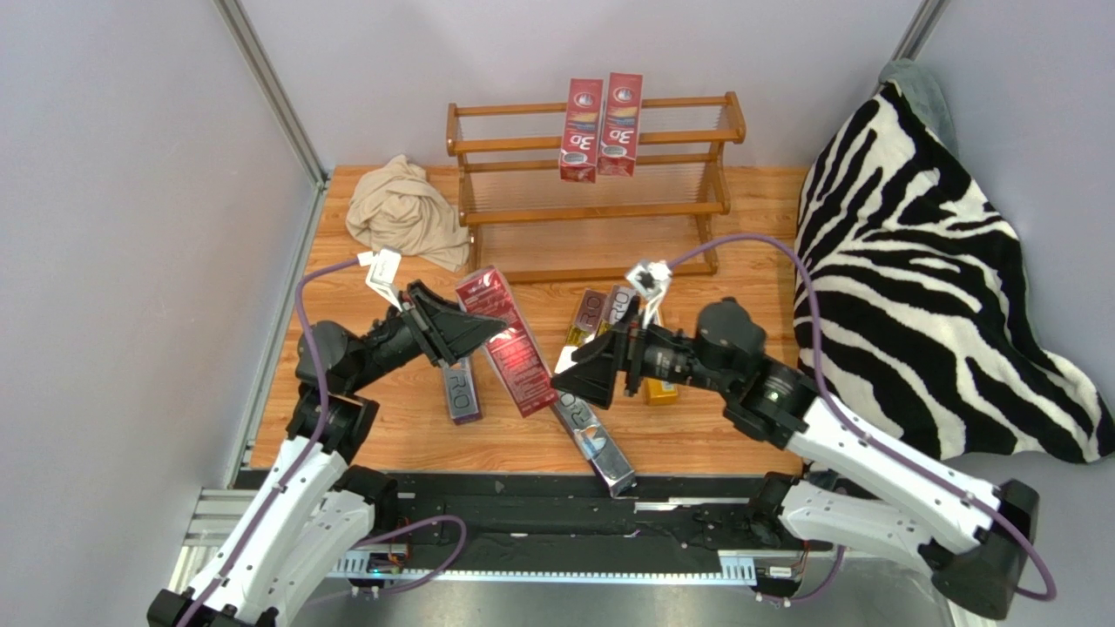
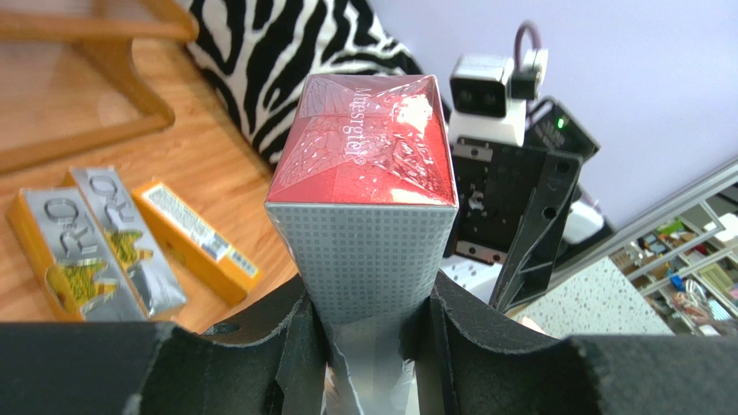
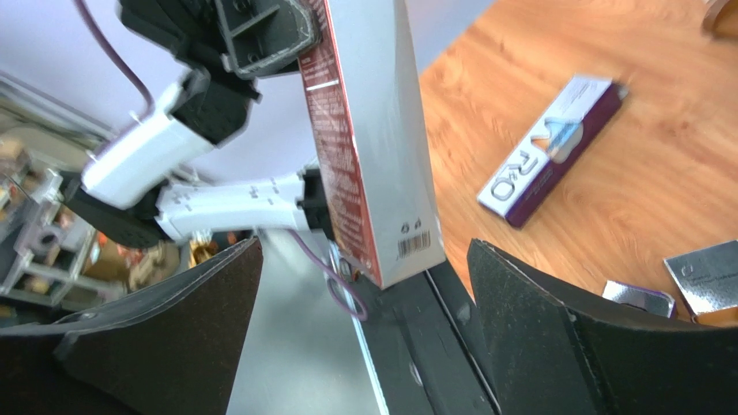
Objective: Place and organize the toothpastes onto the shelf
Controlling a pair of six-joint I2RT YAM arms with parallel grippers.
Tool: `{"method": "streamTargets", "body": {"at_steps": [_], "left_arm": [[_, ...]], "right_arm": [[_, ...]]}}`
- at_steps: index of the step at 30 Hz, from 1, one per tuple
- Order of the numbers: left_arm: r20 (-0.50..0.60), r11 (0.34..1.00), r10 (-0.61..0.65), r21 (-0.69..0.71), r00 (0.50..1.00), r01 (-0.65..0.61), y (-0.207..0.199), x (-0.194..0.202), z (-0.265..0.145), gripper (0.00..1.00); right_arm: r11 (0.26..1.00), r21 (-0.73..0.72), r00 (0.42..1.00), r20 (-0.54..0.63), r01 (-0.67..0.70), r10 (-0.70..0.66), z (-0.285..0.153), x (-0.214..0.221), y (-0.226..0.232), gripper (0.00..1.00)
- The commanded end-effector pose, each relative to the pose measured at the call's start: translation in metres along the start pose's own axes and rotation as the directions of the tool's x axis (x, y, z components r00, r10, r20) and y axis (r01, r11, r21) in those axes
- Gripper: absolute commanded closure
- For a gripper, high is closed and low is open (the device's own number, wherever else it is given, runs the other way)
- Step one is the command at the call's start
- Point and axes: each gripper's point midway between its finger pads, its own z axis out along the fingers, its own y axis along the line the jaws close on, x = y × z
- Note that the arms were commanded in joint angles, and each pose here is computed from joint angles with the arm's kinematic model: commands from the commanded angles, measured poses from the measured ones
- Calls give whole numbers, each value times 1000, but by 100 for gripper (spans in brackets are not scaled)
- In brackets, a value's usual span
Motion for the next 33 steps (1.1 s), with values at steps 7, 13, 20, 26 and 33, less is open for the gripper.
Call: {"method": "streamTargets", "body": {"at_steps": [7,13,20,26,33], "left_arm": [[283,980,16,188,959,-72,-75,-81,4,59],[316,964,9,251,949,-92,-96,-99,7,59],[294,949,6,299,956,-98,-110,-105,22,59],[300,947,-2,307,954,-95,-111,-104,24,60],[271,943,-3,322,963,-87,-114,-99,28,60]], "right_arm": [[984,-134,928,339,-115,154,-36,-41,22,2],[966,-242,906,383,-87,178,-40,-46,35,2],[953,-301,901,400,-44,168,-30,-60,52,3],[940,-341,896,413,-15,164,-18,-72,64,5],[925,-381,894,418,9,163,-9,-83,76,8]]}}
